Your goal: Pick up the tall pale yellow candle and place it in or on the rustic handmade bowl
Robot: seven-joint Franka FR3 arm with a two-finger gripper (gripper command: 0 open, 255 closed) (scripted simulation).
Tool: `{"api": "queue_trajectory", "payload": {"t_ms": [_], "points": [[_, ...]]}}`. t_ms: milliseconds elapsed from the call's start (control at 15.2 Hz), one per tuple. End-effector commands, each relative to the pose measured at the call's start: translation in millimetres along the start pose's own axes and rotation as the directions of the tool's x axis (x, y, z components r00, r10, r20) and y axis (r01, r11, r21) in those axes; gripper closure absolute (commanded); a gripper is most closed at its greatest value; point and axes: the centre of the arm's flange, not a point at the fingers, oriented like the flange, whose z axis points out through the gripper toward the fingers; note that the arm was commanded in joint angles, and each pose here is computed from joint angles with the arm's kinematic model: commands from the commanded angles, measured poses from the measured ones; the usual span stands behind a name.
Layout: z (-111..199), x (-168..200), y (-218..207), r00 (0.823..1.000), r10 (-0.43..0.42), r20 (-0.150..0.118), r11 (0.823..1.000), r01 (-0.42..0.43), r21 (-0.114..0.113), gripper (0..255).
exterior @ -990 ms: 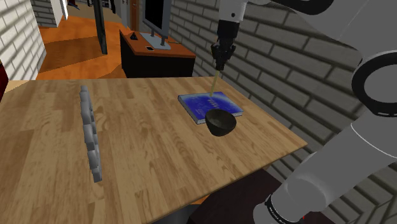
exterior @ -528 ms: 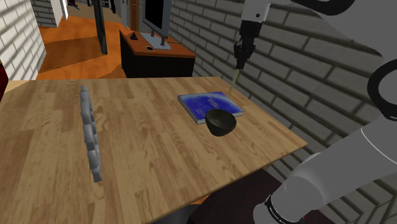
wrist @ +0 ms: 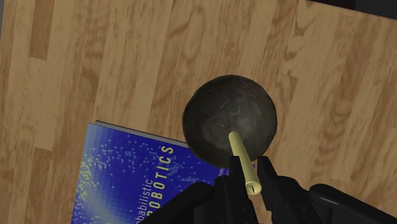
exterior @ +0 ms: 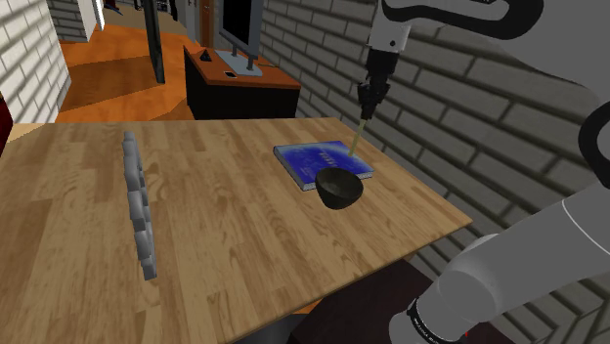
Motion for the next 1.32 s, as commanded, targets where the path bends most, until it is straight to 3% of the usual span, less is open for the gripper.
{"api": "queue_trajectory", "payload": {"t_ms": [0, 1056, 1254], "points": [[10, 1, 0, 1.0, 0.0, 0.0, 1.0, 0.0, 0.0, 255], [94, 9, -1, 1.0, 0.0, 0.0, 1.0, 0.0, 0.0, 255], [98, 10, -1, 1.0, 0.0, 0.0, 1.0, 0.0, 0.0, 255]]}}
